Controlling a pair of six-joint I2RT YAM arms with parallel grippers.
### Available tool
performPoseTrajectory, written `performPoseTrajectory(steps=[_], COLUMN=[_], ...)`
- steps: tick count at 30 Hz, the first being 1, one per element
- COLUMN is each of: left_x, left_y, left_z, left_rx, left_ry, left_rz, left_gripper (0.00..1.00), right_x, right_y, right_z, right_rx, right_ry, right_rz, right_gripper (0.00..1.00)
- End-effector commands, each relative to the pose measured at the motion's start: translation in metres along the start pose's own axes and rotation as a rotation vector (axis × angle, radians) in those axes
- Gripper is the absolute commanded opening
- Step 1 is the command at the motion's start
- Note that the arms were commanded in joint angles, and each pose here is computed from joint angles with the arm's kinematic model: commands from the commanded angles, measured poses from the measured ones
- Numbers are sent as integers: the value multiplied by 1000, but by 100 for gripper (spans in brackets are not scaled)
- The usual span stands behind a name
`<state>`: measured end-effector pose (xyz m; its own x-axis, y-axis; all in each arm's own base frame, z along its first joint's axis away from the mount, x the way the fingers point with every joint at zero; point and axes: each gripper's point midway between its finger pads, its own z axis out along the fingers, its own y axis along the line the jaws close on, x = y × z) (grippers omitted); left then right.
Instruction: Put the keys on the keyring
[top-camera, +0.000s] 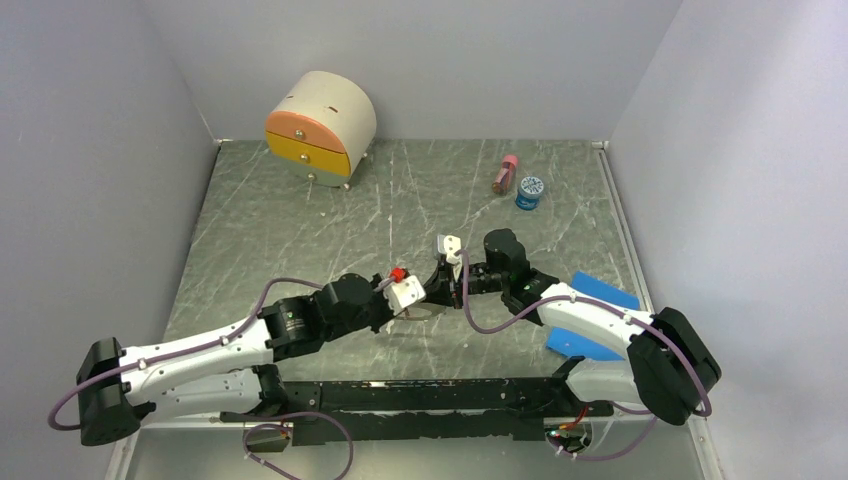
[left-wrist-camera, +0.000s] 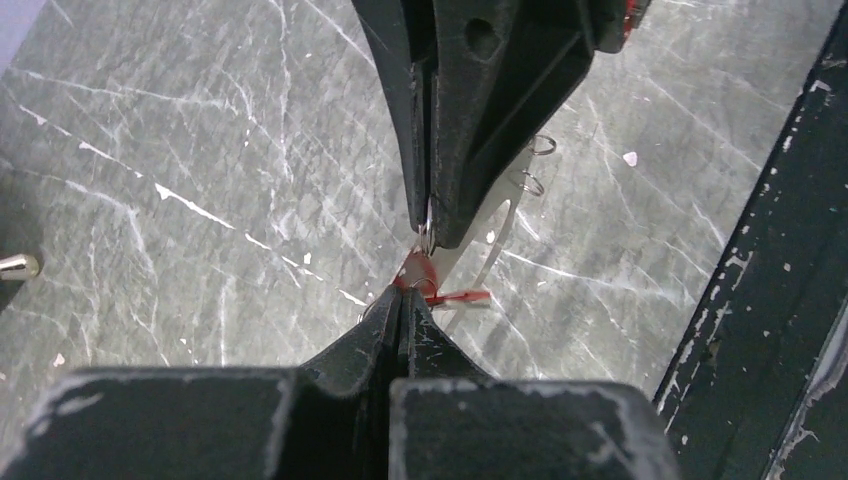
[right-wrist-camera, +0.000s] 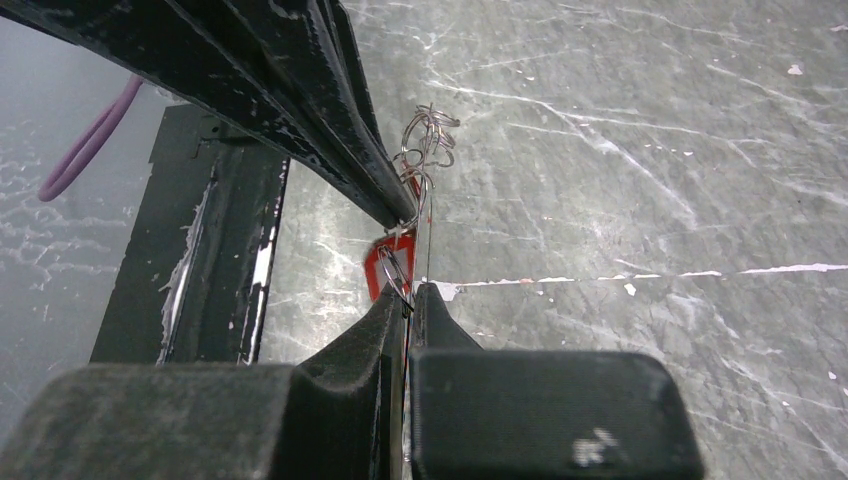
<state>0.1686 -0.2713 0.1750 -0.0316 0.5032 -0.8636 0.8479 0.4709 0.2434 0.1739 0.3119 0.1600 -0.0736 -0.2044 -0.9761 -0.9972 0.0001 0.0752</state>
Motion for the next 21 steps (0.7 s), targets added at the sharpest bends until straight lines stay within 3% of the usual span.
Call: performPoseTrajectory(steps=[1,21], left_x=[-30,-53], left_y=[13,19], left_z=[2,-3], left_rx=[-74,-93], left_ry=[-84,-156], left_rz=[-56,-65], left_gripper=[3,2], right_x=[-20,-15], right_y=[2,4], right_z=[2,4], right_rx=[-33,-55], right_ry=[-52,-26], right_rz=[-77,-77], right_gripper=[0,0])
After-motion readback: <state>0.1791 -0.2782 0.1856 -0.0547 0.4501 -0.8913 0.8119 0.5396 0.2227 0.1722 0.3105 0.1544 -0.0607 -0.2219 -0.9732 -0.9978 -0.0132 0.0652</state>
